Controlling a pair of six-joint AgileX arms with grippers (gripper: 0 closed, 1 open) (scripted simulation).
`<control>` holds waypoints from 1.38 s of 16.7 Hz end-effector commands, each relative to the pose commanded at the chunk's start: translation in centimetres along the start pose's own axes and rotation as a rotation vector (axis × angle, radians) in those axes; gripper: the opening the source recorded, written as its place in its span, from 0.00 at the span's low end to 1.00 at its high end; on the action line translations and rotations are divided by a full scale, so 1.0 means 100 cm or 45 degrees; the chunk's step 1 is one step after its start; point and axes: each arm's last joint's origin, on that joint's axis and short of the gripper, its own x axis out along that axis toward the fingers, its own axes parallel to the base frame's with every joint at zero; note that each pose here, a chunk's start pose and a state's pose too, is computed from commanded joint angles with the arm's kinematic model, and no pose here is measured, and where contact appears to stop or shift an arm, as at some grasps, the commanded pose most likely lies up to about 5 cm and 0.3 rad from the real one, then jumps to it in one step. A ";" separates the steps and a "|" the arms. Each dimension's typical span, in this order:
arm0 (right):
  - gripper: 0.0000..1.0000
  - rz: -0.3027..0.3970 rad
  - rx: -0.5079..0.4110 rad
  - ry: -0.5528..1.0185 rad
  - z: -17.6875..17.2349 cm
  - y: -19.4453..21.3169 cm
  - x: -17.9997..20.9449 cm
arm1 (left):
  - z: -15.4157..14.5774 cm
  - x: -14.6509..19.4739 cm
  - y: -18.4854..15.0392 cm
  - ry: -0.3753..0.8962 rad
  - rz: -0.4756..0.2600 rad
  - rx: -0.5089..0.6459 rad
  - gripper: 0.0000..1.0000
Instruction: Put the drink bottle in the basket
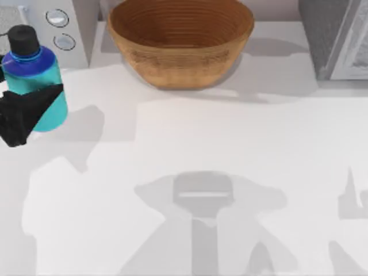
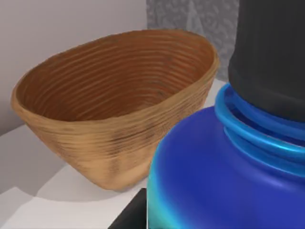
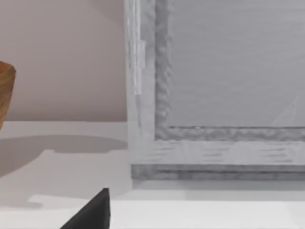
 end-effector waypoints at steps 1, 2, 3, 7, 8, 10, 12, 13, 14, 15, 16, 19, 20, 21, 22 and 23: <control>1.00 0.000 0.000 0.000 0.000 0.000 0.000 | 0.015 0.016 0.013 -0.003 0.000 0.003 0.00; 1.00 0.000 0.000 0.000 0.000 0.000 0.000 | 0.030 0.035 0.026 -0.009 0.000 0.007 0.00; 1.00 0.000 0.000 0.000 0.000 0.000 0.000 | 0.044 0.055 0.038 -0.017 0.001 0.012 0.00; 1.00 0.000 0.000 0.000 0.000 0.000 0.000 | 0.084 0.143 0.065 -0.065 0.012 0.022 0.00; 1.00 0.000 0.000 0.000 0.000 0.000 0.000 | 0.089 0.164 0.066 -0.078 0.015 0.021 0.00; 1.00 0.000 0.000 0.000 0.000 0.000 0.000 | 0.096 0.200 0.065 -0.099 0.022 0.015 0.00; 1.00 0.000 0.000 0.000 0.000 0.000 0.000 | 0.099 0.224 0.060 -0.114 0.030 0.007 0.00; 1.00 0.000 0.000 0.000 0.000 0.000 0.000 | 0.100 0.231 0.058 -0.118 0.032 0.004 0.00; 1.00 0.000 0.000 0.000 0.000 0.000 0.000 | 0.100 0.235 0.057 -0.121 0.034 0.003 0.00; 1.00 0.000 0.000 0.000 0.000 0.000 0.000 | 0.100 0.235 0.057 -0.121 0.034 0.002 0.00; 1.00 0.000 0.000 0.000 0.000 0.000 0.000 | 0.100 0.235 0.057 -0.121 0.034 0.002 0.00; 1.00 0.000 0.000 0.000 0.000 0.000 0.000 | 0.099 0.235 0.058 -0.120 0.036 0.004 0.00; 1.00 0.000 0.000 0.000 0.000 0.000 0.000 | 0.099 0.239 0.057 -0.125 0.035 0.007 0.00; 1.00 0.000 0.000 0.000 0.000 0.000 0.000 | 0.098 0.246 0.058 -0.128 0.037 0.008 0.00; 1.00 0.000 0.000 0.000 0.000 0.000 0.000 | 0.094 0.254 0.059 -0.127 0.039 0.006 0.00; 1.00 0.000 0.000 0.000 0.000 0.000 0.000 | 0.088 0.264 0.061 -0.119 0.039 0.002 0.00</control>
